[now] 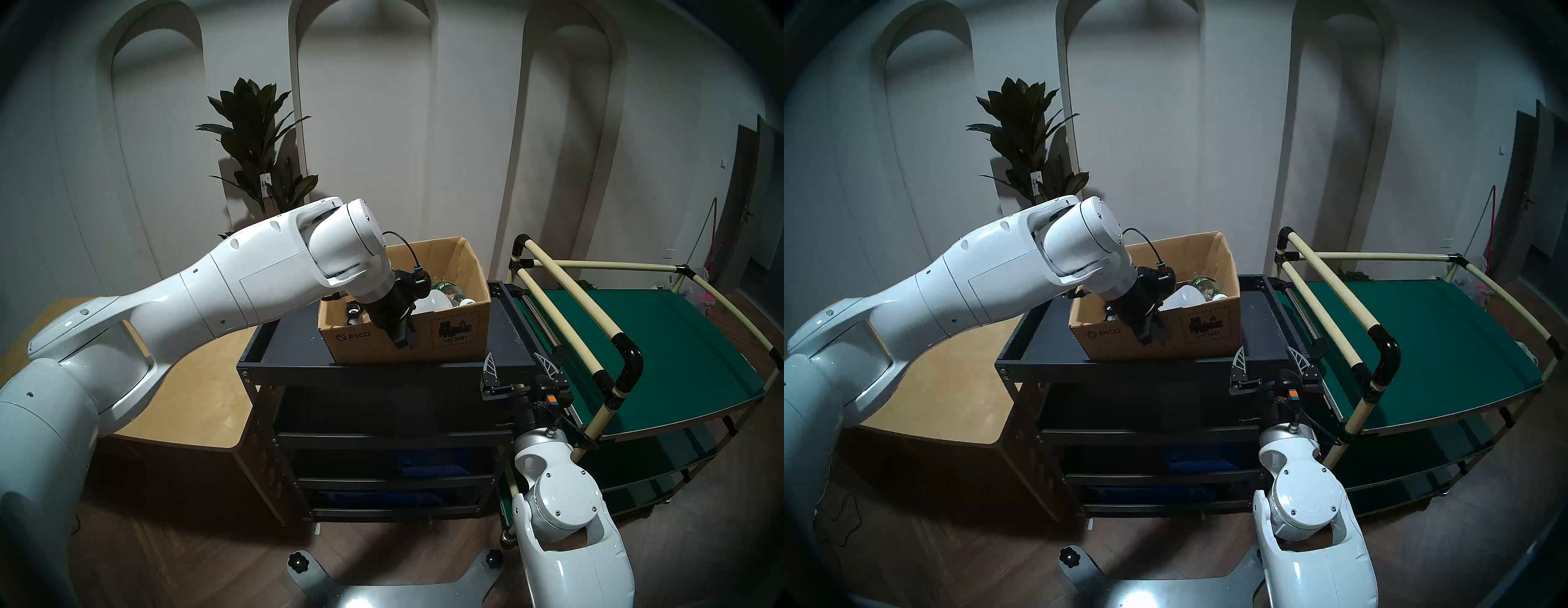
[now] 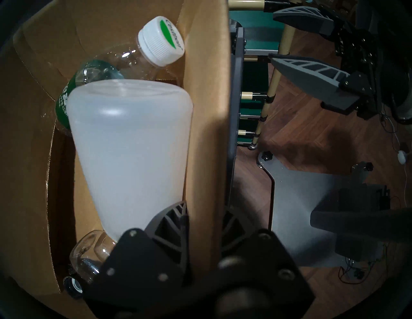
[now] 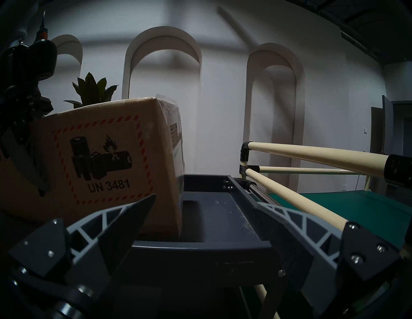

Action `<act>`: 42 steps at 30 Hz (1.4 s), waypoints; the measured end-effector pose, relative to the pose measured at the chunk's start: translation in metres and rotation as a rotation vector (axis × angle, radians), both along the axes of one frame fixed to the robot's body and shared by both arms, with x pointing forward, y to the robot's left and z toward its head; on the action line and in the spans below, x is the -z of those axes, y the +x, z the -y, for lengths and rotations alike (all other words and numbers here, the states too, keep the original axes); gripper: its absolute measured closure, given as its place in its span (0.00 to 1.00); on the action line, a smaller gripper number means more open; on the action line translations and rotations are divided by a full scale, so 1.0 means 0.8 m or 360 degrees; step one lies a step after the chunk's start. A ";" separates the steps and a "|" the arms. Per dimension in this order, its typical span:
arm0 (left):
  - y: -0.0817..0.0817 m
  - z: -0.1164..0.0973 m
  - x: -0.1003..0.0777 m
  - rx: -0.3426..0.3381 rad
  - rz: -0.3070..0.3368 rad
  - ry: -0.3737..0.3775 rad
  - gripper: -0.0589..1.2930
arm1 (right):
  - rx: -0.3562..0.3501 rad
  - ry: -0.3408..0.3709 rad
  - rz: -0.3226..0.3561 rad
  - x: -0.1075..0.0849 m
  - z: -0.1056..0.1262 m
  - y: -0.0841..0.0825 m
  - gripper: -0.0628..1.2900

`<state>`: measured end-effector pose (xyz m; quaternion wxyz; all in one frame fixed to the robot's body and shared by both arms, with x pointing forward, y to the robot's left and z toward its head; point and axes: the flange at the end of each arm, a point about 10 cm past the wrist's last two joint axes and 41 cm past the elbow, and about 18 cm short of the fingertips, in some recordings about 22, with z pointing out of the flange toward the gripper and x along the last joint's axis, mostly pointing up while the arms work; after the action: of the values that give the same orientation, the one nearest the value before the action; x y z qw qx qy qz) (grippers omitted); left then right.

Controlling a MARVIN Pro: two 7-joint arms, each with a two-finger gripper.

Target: Put the storage box onto the shelf

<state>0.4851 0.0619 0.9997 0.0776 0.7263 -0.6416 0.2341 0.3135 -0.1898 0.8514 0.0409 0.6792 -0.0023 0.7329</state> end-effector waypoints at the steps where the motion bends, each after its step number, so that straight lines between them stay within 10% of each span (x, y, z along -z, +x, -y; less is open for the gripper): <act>1: -0.001 -0.001 0.000 0.0003 0.0000 0.0005 0.86 | 0.0000 0.0000 0.0000 0.000 0.000 0.000 0.05; 42: -0.012 -0.057 0.013 0.0120 -0.0062 0.0303 0.86 | 0.0000 -0.0003 0.0006 -0.001 0.000 0.001 0.05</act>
<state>0.4759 0.1078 0.9897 0.0294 0.7102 -0.6862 0.1549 0.3144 -0.1898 0.8525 0.0414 0.6778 -0.0018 0.7341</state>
